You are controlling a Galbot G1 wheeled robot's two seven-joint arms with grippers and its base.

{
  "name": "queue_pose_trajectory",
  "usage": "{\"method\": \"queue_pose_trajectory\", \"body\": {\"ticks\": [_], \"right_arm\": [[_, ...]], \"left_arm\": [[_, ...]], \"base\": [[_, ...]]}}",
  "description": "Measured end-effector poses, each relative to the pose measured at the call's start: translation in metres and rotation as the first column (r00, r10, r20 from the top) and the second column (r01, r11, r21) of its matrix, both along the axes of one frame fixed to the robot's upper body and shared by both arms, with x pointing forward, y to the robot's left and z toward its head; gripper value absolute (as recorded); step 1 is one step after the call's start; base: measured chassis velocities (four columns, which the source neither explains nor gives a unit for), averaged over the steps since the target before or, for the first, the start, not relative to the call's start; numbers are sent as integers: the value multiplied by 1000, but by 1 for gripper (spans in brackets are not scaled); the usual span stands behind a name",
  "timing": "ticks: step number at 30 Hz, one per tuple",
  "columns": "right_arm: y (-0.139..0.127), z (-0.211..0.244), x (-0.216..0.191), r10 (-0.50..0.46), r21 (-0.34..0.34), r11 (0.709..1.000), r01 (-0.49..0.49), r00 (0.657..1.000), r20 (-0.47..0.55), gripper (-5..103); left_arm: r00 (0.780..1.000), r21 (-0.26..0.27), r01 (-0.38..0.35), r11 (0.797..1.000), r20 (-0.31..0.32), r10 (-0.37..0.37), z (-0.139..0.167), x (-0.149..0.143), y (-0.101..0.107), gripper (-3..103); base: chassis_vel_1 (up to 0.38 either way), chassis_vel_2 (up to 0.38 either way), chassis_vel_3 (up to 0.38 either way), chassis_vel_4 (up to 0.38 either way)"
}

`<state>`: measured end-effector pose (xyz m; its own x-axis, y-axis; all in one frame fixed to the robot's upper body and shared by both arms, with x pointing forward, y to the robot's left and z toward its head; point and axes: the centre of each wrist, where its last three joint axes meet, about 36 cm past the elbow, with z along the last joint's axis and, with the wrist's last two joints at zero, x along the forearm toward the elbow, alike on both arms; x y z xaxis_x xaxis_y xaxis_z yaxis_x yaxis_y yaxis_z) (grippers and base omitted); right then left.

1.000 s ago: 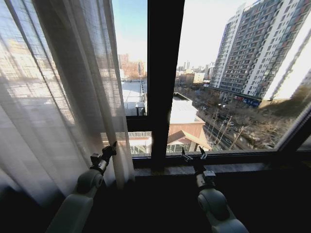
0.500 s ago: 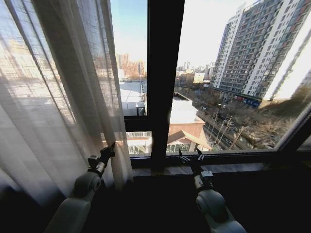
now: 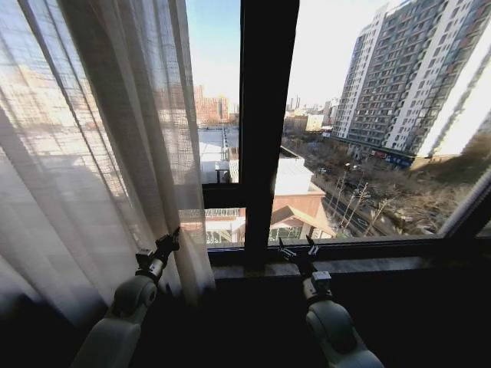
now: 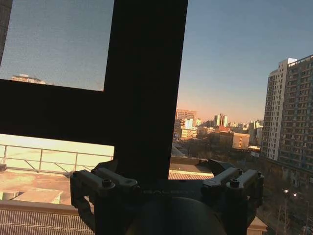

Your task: Open the curtains by pulling them apart, changing their state from closed to fully open.

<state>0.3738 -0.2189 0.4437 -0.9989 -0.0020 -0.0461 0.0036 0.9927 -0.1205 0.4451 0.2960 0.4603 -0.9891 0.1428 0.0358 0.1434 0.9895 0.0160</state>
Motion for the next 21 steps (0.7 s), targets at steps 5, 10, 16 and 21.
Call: {"method": "queue_pose_trajectory", "body": {"ticks": [5,10,16,21], "right_arm": [[0,1,-2,2,2,1000,-2,1000,3,100],[3,2,-4,4,8,1000,-5,1000,6,100],[6,1,-5,10,12,1000,-10,1000,7,100],[9,3,-6,18,13,1000,-18,1000,11,100]], "left_arm": [[1000,-4,-2,1000,0,2,0,-5,0,0],[1000,-4,-9,1000,1,9,0,-10,2,0],[1000,-4,-14,1000,4,14,1,-14,4,0],[1000,-6,-23,1000,7,23,1,-20,7,0]], "base": [[259,274,-261,-274],[312,312,-315,-311],[351,344,-356,-327],[373,360,-354,-371]]}}
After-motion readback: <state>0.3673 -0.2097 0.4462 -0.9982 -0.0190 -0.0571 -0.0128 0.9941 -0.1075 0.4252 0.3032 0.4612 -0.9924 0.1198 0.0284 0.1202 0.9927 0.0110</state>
